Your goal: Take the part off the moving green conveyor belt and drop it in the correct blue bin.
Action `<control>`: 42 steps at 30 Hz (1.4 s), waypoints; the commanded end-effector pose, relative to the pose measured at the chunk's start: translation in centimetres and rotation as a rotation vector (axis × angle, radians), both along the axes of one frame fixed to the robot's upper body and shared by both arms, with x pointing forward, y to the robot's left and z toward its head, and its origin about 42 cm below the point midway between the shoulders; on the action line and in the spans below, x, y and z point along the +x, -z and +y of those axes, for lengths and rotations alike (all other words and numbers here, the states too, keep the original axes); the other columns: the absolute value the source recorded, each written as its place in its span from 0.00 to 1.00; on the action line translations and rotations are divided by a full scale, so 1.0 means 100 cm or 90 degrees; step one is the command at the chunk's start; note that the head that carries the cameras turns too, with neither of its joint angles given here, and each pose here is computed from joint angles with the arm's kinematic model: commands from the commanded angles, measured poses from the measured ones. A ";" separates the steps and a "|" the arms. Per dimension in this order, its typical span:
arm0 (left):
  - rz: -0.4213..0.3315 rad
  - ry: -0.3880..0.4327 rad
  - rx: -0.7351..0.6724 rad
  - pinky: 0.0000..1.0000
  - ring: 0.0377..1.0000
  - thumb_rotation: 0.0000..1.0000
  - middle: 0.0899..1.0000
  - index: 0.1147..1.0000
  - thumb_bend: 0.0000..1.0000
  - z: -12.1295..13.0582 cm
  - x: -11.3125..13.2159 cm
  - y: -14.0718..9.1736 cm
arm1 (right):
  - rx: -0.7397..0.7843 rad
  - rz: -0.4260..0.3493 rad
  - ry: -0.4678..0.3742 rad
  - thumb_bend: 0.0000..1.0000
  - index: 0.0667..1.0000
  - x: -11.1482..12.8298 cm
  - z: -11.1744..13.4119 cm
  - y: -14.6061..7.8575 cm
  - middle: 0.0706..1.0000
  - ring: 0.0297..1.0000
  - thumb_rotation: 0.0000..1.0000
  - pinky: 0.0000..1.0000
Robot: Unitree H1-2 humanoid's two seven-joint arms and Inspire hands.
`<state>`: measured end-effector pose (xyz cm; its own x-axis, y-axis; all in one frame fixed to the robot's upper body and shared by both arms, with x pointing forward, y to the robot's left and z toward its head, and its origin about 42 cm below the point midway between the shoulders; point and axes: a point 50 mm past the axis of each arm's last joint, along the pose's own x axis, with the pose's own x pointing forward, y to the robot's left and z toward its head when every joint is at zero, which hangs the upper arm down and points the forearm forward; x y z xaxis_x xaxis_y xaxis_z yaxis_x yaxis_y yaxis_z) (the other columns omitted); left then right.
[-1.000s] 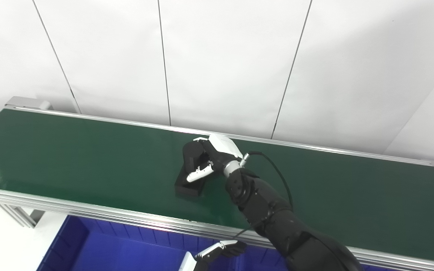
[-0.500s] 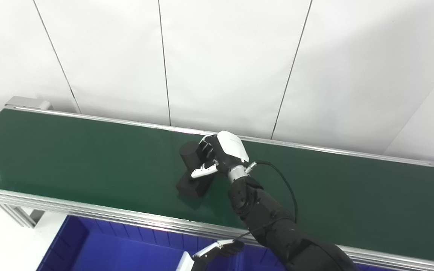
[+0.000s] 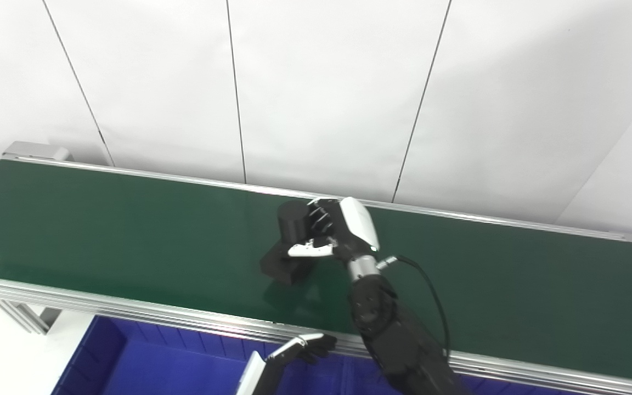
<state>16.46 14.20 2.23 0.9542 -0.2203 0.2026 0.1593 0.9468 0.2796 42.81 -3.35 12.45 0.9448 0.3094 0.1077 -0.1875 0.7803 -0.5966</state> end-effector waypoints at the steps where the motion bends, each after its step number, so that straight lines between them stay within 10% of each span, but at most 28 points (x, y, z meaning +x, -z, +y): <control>1: -0.021 0.009 -0.022 0.59 0.66 0.32 0.71 0.72 0.91 0.003 0.002 -0.009 | 0.045 -0.040 0.010 0.52 0.46 -0.002 -0.007 -0.028 0.44 0.35 0.00 0.31; 16: 0.003 -0.014 -0.040 0.65 0.71 0.31 0.74 0.74 0.87 0.024 0.003 -0.017 | 0.134 -0.033 0.114 0.52 0.46 -0.104 -0.111 -0.043 0.44 0.36 0.00 0.33; 27: 0.010 -0.009 -0.069 0.65 0.71 0.31 0.74 0.75 0.88 0.043 0.015 -0.032 | 0.028 0.038 0.111 0.52 0.46 -0.182 -0.156 -0.026 0.45 0.36 0.00 0.32; 34: 0.014 0.001 -0.087 0.65 0.71 0.29 0.74 0.75 0.88 0.052 0.017 -0.040 | -0.012 0.130 0.089 0.52 0.46 -0.201 -0.173 -0.014 0.45 0.37 0.00 0.33; 42: 0.016 0.008 -0.095 0.65 0.71 0.28 0.74 0.74 0.88 0.060 0.016 -0.045 | -0.164 0.124 0.081 0.52 0.46 -0.204 -0.181 -0.005 0.45 0.40 0.00 0.34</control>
<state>17.77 20.26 5.70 0.9686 -0.1958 0.1533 0.1737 0.9739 0.1463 21.92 -21.49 12.01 0.9663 0.1756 -0.1884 -0.2575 0.6563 -0.7092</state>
